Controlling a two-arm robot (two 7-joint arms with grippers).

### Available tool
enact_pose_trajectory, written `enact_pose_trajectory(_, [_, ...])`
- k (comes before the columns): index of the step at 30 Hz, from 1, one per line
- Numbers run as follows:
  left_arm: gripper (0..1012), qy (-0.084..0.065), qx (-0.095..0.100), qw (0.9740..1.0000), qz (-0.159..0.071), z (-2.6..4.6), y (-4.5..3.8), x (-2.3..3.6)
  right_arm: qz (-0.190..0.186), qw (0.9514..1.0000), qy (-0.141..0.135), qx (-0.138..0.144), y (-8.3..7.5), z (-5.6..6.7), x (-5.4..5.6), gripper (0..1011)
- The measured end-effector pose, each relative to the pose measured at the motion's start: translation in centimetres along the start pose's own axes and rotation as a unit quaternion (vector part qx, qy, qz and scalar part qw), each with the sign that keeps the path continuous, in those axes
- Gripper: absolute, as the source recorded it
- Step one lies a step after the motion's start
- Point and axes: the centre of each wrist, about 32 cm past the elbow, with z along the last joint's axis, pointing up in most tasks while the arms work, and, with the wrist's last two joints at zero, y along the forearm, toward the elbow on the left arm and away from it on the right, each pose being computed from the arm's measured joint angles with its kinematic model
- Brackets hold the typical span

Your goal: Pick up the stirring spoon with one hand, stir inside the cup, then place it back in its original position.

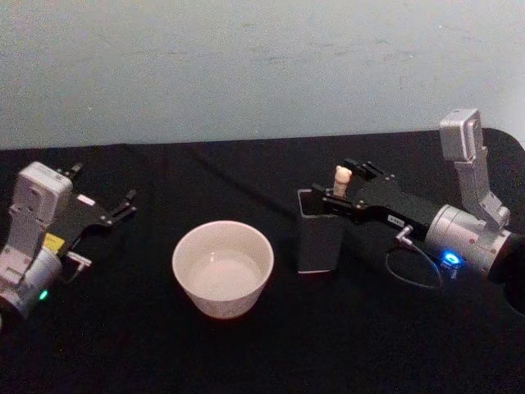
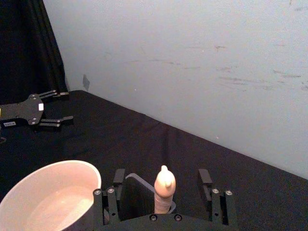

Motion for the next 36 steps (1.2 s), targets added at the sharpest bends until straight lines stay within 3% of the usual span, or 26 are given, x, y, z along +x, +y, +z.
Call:
enact_pose_trajectory(9, [1001,0.000,0.000,1.0000,0.000,0.00,0.00,0.00,0.000,1.0000,0.000,0.000,-0.01,-0.01,0.02,759])
enact_pose_trajectory(25, [1001,0.000,0.000,1.0000,0.000,0.00,0.00,0.00,0.000,1.0000,0.000,0.001,-0.01,-0.01,0.02,224])
enact_pose_trajectory(36, [1001,0.000,0.000,1.0000,0.000,0.00,0.00,0.00,0.004,1.0000,0.005,0.006,-0.03,0.03,-0.20,201])
